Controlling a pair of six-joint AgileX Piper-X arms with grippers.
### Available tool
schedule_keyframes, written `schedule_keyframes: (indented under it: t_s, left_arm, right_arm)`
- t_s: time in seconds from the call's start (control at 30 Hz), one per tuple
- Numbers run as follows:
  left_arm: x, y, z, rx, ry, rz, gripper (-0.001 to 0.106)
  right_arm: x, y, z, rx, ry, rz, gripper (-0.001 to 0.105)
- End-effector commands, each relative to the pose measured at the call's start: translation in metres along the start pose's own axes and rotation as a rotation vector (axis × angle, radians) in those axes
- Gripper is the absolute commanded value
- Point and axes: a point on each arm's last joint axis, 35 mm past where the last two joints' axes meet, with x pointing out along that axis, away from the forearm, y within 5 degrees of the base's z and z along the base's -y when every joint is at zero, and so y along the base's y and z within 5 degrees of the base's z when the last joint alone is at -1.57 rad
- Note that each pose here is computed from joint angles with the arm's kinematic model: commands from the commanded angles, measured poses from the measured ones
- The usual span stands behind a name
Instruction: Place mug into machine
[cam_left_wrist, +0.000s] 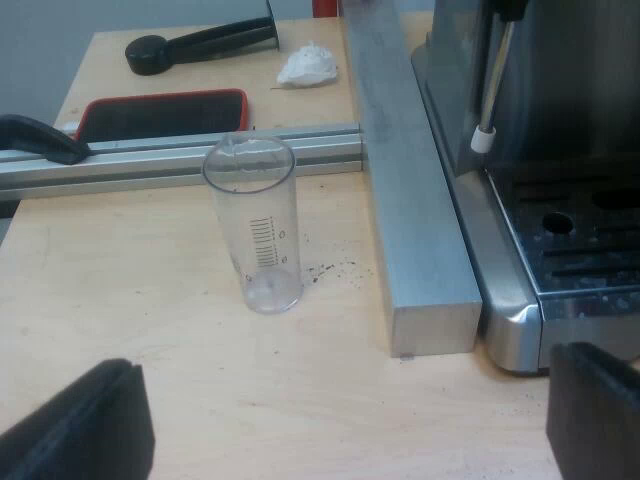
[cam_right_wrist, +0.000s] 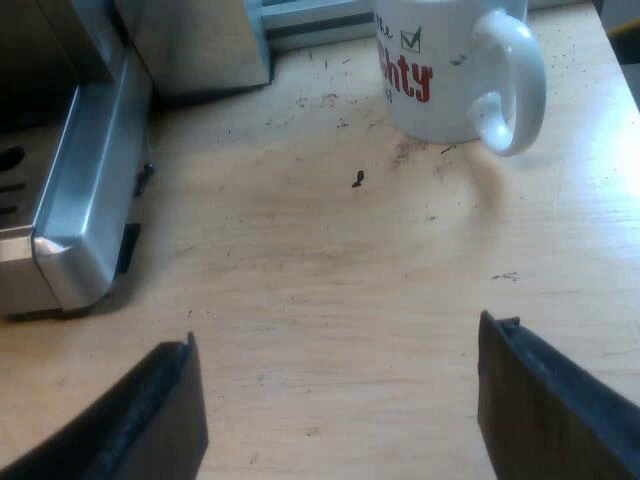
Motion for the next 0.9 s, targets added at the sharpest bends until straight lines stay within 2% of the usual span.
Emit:
schedule_keyframes:
  t_s: [0.03,0.33,0.43,0.47,0.53,0.63,0.7,0.8,0.9]
  left_arm:
    - [0.002,0.000,0.002,-0.002,-0.002,-0.006,0.081]
    - [0.002,-0.001,0.002,-0.002,0.000,-0.015,0.081]
    - [0.002,-0.001,0.002,-0.002,0.001,-0.022,0.081]
    - [0.001,-0.003,0.002,-0.002,0.015,-0.091,0.081]
    - [-0.001,-0.006,0.003,-0.006,0.018,-0.144,0.084]
    - [-0.006,-0.008,0.008,-0.007,0.002,-0.185,0.091]
    - [-0.009,-0.010,0.011,-0.007,-0.006,-0.222,0.091]
    - [-0.013,-0.013,0.014,0.011,-0.006,-0.301,0.091]
    - [-0.015,-0.016,0.017,0.033,0.012,-0.368,0.091]
  right_arm:
    - [-0.001,0.000,0.003,-0.005,-0.007,0.002,0.061]
    - [-0.001,0.000,0.003,-0.005,-0.007,0.002,0.061]
    - [-0.001,0.000,0.003,0.036,-0.011,0.001,0.061]
    - [-0.002,-0.001,0.004,0.035,-0.012,-0.004,0.061]
    - [-0.005,-0.002,0.005,0.037,0.005,-0.043,0.061]
    - [-0.016,-0.001,0.011,0.038,0.012,-0.047,0.061]
    - [-0.021,-0.001,0.017,0.031,0.005,-0.038,0.061]
    - [-0.026,-0.001,0.027,-0.017,0.029,-0.004,0.061]
    - [-0.033,-0.002,0.041,-0.072,0.056,0.019,0.067]
